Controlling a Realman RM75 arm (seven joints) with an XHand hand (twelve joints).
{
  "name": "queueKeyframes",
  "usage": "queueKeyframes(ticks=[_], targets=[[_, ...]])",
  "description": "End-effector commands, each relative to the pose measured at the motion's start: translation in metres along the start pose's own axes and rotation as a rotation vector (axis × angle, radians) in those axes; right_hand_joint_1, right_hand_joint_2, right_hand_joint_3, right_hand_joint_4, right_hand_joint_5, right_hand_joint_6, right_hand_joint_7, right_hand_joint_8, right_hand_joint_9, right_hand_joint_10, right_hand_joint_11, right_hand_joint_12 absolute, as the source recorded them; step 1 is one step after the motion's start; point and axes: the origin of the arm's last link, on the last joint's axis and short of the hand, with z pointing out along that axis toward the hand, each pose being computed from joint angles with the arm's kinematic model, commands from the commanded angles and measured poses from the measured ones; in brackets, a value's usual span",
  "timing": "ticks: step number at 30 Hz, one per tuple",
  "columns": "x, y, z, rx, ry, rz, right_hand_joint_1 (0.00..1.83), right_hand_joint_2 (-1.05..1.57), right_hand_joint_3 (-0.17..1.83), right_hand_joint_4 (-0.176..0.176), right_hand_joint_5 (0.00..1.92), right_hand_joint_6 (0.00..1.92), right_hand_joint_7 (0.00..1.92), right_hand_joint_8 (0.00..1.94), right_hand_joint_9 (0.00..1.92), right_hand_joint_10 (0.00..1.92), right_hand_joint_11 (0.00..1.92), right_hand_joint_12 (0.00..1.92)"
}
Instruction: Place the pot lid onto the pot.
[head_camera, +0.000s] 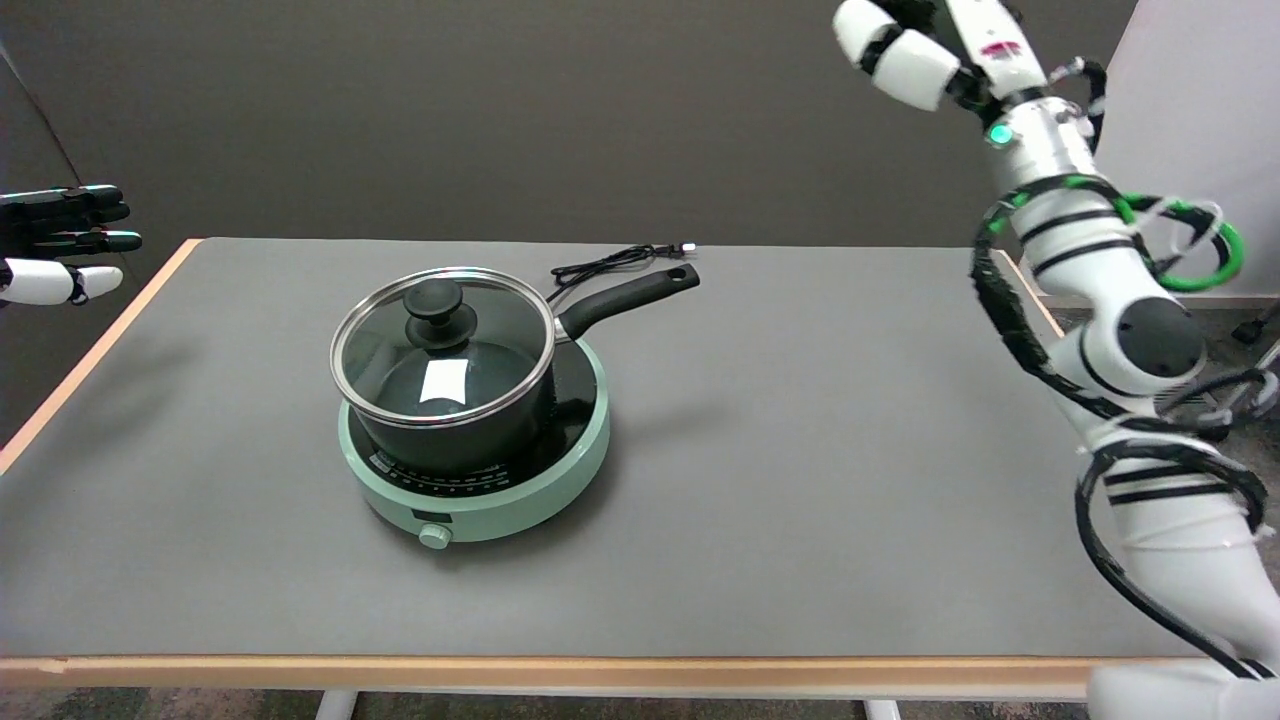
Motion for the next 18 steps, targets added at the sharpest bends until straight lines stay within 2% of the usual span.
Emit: queueKeyframes(ticks=[1,18], targets=[[0.034,0.057,-0.049,-0.028,0.061,0.536,0.21,0.76,0.74,-0.07,0.38,0.17,0.5,0.18,0.53,0.34,0.38,0.94],[0.031,0.028,-0.06,0.051,0.046,0.619,0.22,0.76,0.71,-0.084,0.37,0.18,0.49,0.21,0.51,0.37,0.36,0.9]])
